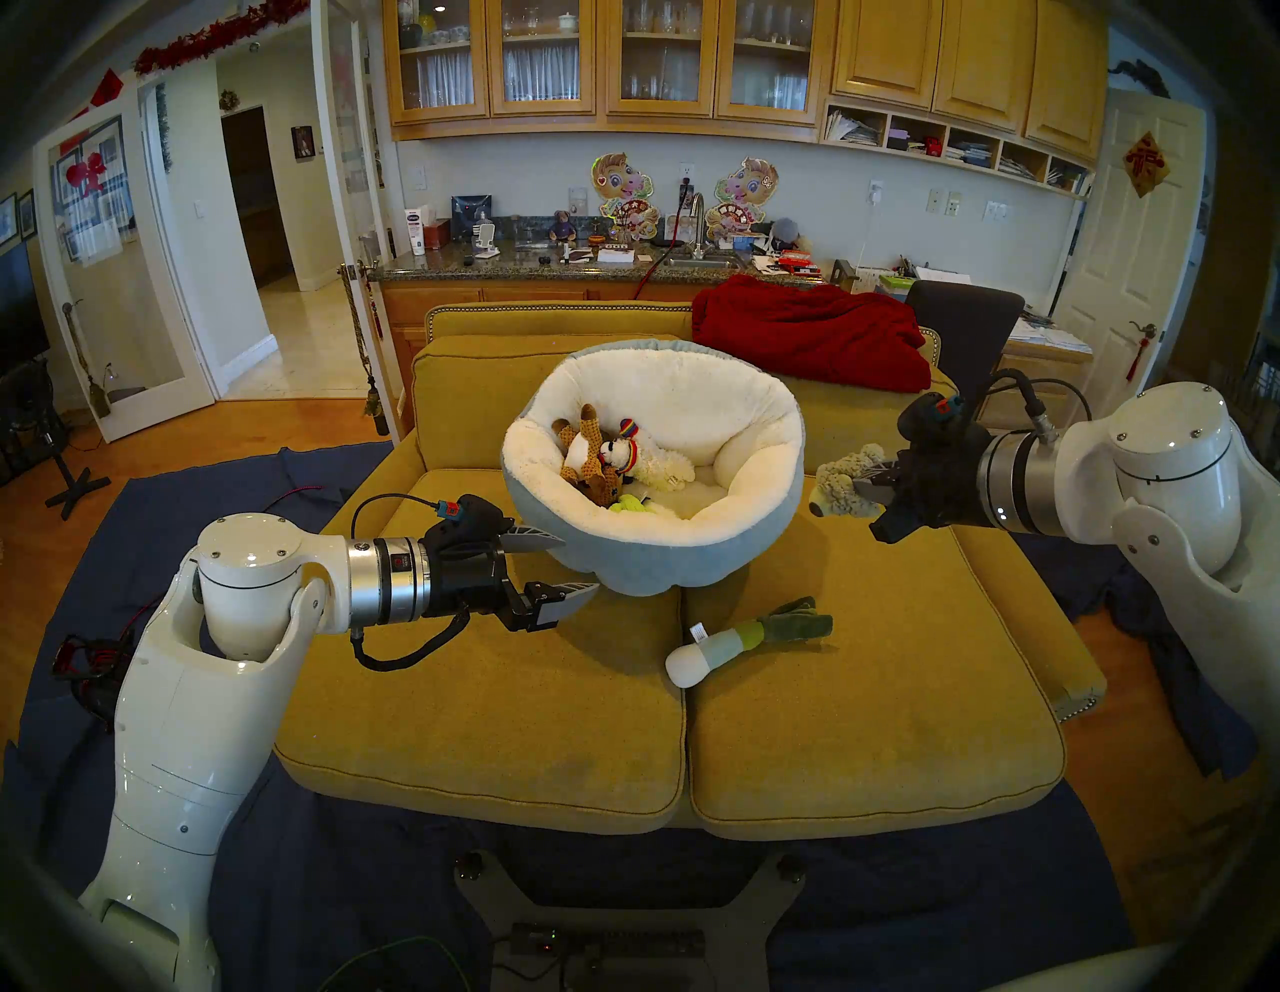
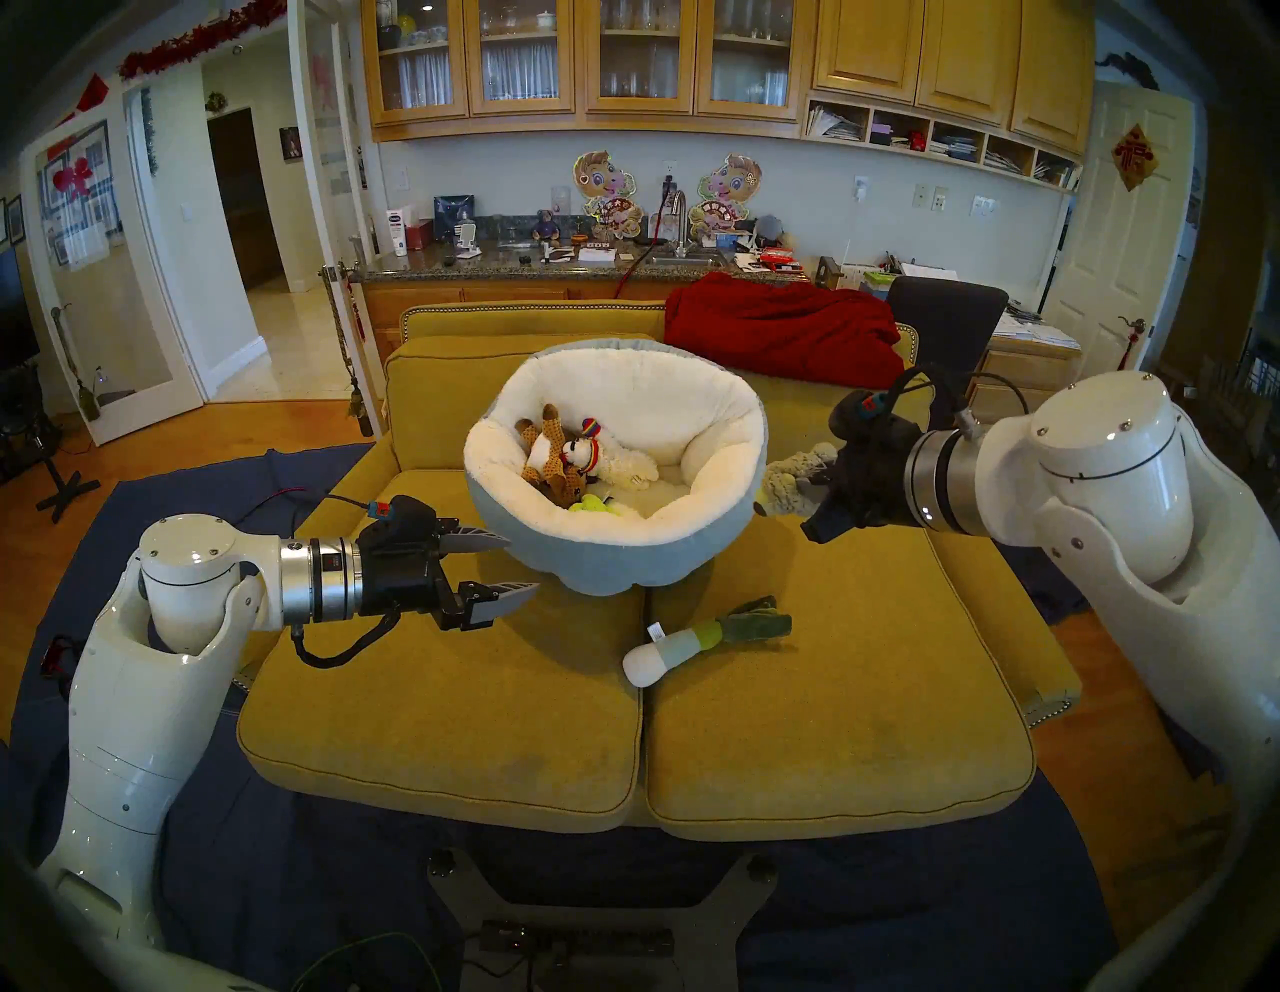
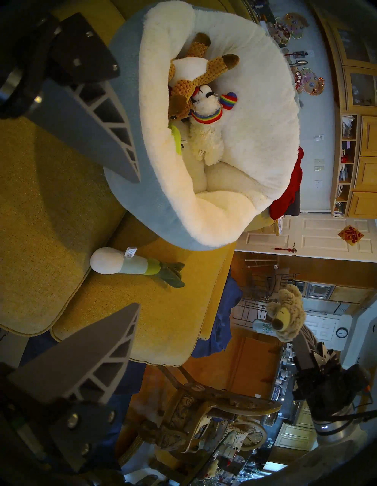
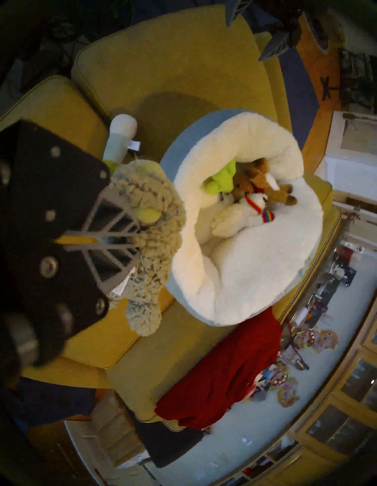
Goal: Put toys into dog bed
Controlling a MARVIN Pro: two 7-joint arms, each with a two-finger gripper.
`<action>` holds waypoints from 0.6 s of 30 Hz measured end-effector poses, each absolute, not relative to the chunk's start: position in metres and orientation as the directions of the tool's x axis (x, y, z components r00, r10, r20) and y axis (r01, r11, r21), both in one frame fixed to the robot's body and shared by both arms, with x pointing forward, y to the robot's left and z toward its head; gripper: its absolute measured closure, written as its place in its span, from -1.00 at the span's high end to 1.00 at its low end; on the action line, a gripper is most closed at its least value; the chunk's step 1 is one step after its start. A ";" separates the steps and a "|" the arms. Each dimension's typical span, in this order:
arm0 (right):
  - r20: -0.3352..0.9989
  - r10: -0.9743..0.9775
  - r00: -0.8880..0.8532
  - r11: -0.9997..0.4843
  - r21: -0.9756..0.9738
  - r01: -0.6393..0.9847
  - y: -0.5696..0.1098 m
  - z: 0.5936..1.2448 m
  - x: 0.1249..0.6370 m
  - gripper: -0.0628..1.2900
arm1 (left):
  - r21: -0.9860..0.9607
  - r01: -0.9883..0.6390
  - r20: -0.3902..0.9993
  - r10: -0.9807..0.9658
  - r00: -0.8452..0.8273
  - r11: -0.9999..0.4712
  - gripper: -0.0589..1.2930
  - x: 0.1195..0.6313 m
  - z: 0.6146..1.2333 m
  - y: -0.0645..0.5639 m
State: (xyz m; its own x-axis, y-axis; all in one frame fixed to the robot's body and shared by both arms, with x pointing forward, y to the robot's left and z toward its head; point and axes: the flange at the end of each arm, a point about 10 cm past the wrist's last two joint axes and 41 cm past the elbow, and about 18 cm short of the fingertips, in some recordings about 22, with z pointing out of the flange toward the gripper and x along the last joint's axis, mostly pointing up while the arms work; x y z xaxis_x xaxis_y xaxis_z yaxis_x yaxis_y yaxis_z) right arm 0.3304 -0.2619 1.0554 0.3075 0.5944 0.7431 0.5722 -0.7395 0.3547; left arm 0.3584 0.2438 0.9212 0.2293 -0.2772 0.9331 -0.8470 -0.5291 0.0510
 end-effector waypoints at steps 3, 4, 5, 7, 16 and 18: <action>0.746 0.595 0.301 -0.732 0.347 0.586 -0.256 1.053 0.331 -0.96 | 0.051 -0.847 0.933 -0.277 0.229 -0.529 0.91 0.358 0.921 0.244; 0.747 0.595 0.297 -0.729 0.345 0.591 -0.254 1.053 0.331 -0.96 | 0.051 -0.847 0.933 -0.277 0.229 -0.529 0.91 0.358 0.921 0.244; 0.748 0.594 0.295 -0.727 0.343 0.594 -0.253 1.052 0.331 -0.96 | 0.051 -0.847 0.933 -0.277 0.229 -0.529 0.91 0.358 0.921 0.244; 0.752 0.592 0.290 -0.725 0.339 0.600 -0.250 1.051 0.331 -0.96 | 0.051 -0.847 0.933 -0.278 0.229 -0.529 0.91 0.358 0.921 0.244; 0.780 0.568 0.263 -0.715 0.309 0.628 -0.233 1.044 0.334 -0.96 | 0.052 -0.847 0.932 -0.278 0.231 -0.529 0.91 0.358 0.920 0.244; 0.786 0.561 0.259 -0.715 0.303 0.630 -0.230 1.042 0.336 -0.96 | 0.052 -0.847 0.932 -0.278 0.231 -0.529 0.91 0.358 0.920 0.244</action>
State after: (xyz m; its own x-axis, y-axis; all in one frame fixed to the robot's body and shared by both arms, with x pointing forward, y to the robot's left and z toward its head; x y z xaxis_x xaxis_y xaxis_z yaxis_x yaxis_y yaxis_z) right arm 0.3360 -0.2299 1.0423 0.2587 0.5609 0.7865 0.6299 -0.7152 0.3029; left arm 0.3584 0.2438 0.9201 0.2311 -0.2782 0.9323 -0.8471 -0.5288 0.0521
